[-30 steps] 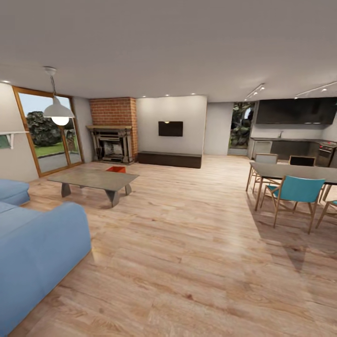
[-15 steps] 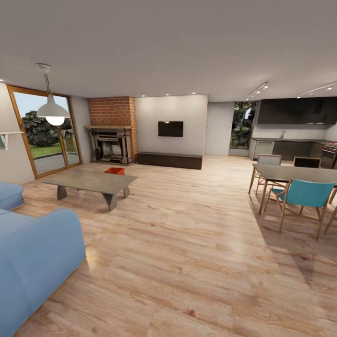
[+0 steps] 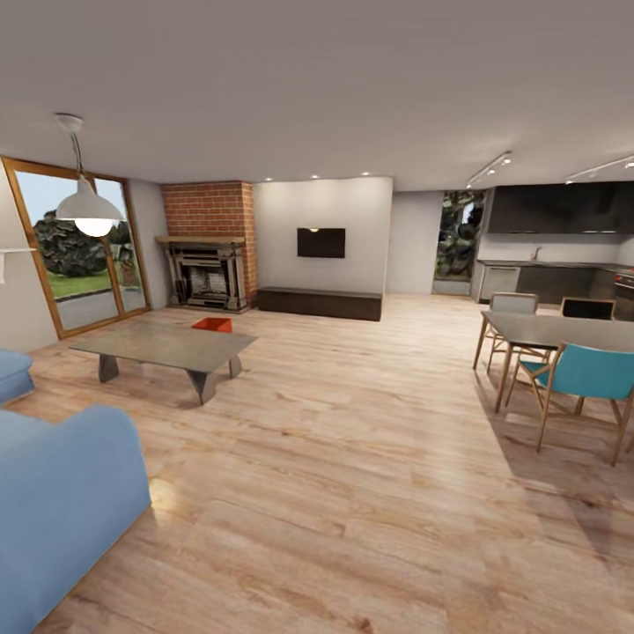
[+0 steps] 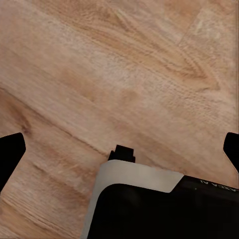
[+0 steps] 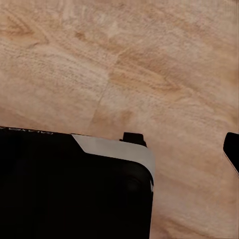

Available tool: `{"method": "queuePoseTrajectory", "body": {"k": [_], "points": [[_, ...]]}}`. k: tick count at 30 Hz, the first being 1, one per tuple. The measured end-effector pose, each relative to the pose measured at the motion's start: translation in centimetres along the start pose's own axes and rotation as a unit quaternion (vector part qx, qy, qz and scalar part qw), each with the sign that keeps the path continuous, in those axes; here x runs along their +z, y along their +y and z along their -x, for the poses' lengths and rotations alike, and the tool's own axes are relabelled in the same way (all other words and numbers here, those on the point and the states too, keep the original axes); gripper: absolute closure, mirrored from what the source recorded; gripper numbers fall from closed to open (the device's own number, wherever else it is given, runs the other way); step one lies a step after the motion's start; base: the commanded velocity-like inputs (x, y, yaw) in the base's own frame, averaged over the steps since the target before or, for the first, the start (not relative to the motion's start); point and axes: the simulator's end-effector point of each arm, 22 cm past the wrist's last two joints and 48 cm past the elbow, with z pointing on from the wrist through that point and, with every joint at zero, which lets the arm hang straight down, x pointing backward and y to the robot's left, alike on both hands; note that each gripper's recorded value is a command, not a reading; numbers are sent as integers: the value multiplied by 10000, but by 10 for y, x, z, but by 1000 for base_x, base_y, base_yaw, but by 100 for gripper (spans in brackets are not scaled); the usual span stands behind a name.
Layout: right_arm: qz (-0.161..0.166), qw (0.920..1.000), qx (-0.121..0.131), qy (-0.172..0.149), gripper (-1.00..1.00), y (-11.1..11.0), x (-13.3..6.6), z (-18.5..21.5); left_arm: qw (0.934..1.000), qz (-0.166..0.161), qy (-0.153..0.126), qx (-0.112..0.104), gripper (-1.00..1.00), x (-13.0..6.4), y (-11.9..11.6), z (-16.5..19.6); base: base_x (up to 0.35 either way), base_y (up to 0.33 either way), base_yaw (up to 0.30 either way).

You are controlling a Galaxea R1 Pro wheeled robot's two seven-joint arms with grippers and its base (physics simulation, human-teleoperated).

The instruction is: Move the two storage containers from the living room to the garage. In the garage, place one container on the floor and stack the other container on top of it (either order is fine).

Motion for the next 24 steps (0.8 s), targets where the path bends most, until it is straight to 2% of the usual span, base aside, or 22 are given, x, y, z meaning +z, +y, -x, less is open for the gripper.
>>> {"method": "queuePoseTrajectory", "body": {"k": [24], "points": [[0,10000,-1,0,-100,0,0,0,10000,0,0,0,-100,0,0,0,322,0,0]]}}
